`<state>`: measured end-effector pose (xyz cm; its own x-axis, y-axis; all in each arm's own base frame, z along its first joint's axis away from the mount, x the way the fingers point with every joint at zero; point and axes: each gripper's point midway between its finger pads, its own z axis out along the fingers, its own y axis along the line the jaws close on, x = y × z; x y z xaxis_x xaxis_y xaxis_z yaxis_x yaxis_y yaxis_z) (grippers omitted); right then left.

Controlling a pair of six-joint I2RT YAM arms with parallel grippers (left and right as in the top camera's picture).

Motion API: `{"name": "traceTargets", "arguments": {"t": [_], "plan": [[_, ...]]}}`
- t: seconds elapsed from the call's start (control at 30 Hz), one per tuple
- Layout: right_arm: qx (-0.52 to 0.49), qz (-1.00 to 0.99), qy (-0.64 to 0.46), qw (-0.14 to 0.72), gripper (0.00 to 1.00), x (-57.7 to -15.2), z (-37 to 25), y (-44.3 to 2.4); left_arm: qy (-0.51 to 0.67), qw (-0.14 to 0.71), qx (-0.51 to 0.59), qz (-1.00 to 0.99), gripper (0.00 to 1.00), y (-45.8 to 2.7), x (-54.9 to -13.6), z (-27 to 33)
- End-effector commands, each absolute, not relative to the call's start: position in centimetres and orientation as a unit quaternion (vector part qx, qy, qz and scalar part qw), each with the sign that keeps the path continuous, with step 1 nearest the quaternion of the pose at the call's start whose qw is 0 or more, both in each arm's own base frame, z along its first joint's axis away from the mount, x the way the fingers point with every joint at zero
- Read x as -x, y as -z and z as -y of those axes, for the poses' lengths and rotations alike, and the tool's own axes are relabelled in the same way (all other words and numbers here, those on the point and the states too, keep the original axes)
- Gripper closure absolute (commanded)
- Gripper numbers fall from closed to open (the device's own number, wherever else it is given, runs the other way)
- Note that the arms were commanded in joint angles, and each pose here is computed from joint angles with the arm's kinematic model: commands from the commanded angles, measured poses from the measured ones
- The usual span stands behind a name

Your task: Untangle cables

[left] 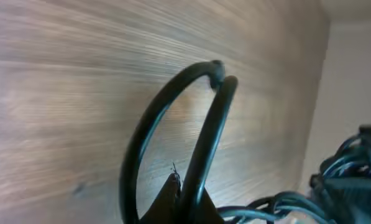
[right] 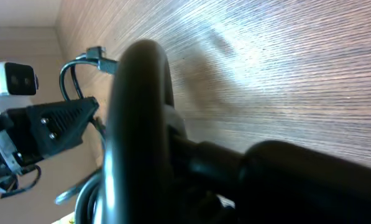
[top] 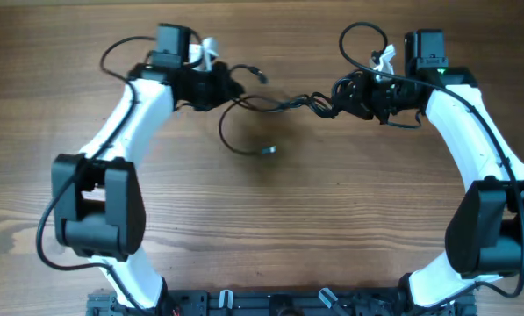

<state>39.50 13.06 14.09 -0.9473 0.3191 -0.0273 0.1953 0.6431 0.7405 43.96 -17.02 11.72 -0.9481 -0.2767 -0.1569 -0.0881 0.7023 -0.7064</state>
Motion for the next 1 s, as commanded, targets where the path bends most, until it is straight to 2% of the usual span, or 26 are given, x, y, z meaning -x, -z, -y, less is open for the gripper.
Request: {"name": "traceTargets", "arguments": {"t": [0.0,0.1,0.13,0.2,0.23,0.3,0.4,0.53,0.63,0.7,0.97], "plan": [[-0.14,-0.904,-0.395,0.085,0.96,-40.0,-12.5,-14.2,0.355,0.137,0.174,-0.908,0.96,-12.6,-44.9,12.6],[-0.134,-0.905,-0.395,0.088,0.96,-40.0,-12.5,-14.2,0.4,0.15,0.088,-0.9,0.96,-14.1,-44.3,13.5],[-0.13,-0.905,-0.394,0.09,0.95,-40.0,-12.5,-14.2,0.427,0.156,0.043,-0.89,0.92,-15.4,-43.7,14.6],[-0.125,-0.906,-0.394,0.092,0.95,-40.0,-12.5,-14.2,0.459,0.166,-0.031,-0.872,0.54,-17.7,-42.0,16.6],[-0.125,-0.906,-0.394,0.093,0.95,-40.0,-12.5,-14.2,0.456,0.174,-0.062,-0.871,0.43,-18.3,-41.2,17.3],[-0.123,-0.906,-0.394,0.094,0.95,-40.1,-12.5,-14.2,0.45,0.188,-0.106,-0.867,0.35,-19.1,-40.3,18.3],[-0.122,-0.906,-0.394,0.096,0.95,-40.1,-12.5,-14.2,0.455,0.191,-0.132,-0.86,0.37,-19.8,-39.6,20.1],[-0.121,-0.906,-0.394,0.096,0.94,-40.1,-12.6,-14.2,0.417,0.182,-0.179,-0.872,0.51,-18.7,-37.7,25.0],[-0.121,-0.906,-0.394,0.095,0.95,-40.1,-12.6,-14.2,0.387,0.184,-0.168,-0.888,0.52,-17.9,-37.3,27.9],[-0.121,-0.906,-0.394,0.095,0.94,-40.1,-12.6,-14.2,0.343,0.194,-0.163,-0.904,0.51,-16.7,-37.3,28.4],[-0.122,-0.906,-0.394,0.093,0.94,-40.0,-12.6,-14.2,0.314,0.141,-0.181,-0.921,0.7,-11.4,-36.0,30.5]]}}
